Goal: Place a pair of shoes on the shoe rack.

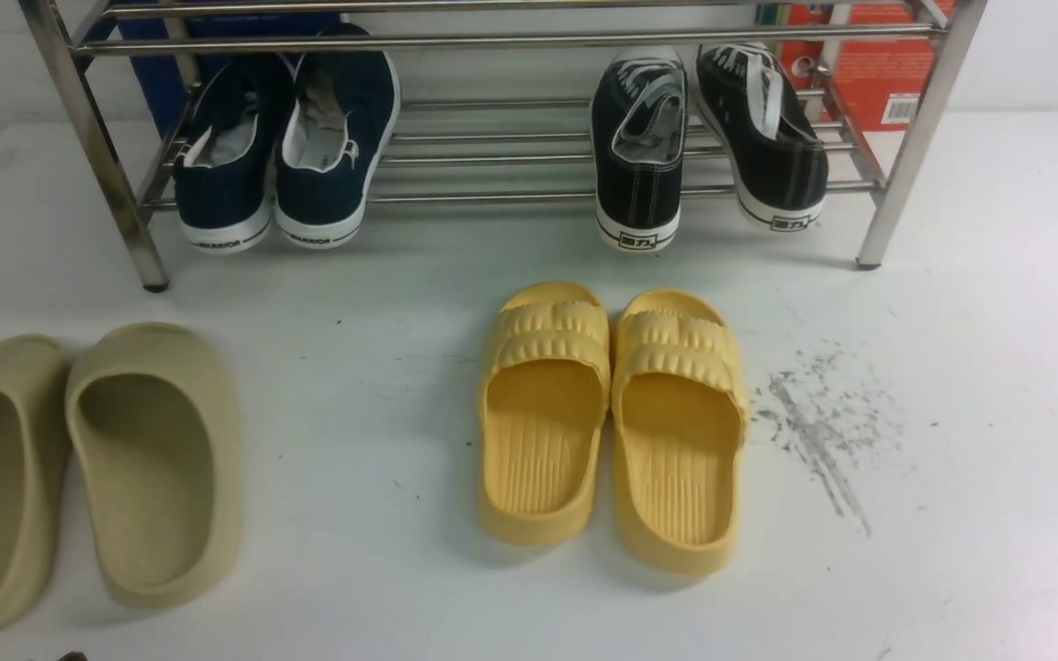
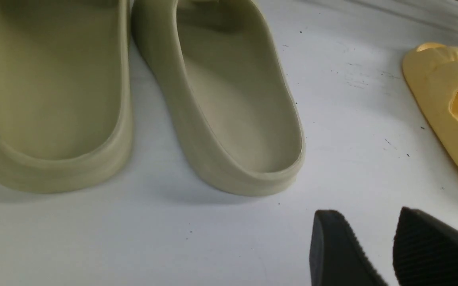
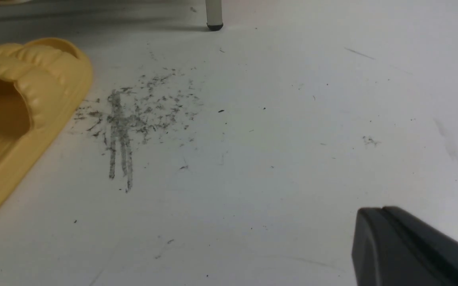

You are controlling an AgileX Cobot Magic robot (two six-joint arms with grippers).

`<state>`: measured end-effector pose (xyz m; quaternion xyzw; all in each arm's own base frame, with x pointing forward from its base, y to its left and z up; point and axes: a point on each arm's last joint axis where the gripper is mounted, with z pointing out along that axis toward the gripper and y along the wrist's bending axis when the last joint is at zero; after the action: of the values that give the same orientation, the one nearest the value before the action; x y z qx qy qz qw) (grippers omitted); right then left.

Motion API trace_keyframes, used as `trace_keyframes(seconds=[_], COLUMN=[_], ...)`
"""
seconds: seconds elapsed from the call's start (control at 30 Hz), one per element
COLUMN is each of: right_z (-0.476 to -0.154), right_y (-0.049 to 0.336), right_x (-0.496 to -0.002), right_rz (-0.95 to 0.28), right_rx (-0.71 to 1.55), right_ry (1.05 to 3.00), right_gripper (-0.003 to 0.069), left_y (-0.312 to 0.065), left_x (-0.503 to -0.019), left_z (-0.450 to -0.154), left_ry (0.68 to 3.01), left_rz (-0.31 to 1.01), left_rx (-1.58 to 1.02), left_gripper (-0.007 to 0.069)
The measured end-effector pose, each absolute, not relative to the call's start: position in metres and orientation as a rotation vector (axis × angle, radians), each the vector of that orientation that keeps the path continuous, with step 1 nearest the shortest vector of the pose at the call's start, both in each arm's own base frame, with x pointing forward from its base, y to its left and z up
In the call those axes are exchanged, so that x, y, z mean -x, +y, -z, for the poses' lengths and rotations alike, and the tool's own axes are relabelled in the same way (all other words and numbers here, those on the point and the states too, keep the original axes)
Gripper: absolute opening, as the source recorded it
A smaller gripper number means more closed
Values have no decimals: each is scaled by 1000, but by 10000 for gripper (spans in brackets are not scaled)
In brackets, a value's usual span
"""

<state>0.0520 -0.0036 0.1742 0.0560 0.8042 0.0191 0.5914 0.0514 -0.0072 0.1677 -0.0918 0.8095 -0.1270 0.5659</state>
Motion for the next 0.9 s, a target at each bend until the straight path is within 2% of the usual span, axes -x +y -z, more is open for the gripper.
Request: trace_keyframes(seconds=[0.9], right_z=[-174], right_y=[-4], right_x=[-52], right_rz=[-46], right_rx=[-131], right_ry=[1870], right_gripper=[37], left_y=[-7], left_x=[-51], left_z=[-168], left_ry=[1903], left_rz=[299], left_rx=[216], left_gripper=[239])
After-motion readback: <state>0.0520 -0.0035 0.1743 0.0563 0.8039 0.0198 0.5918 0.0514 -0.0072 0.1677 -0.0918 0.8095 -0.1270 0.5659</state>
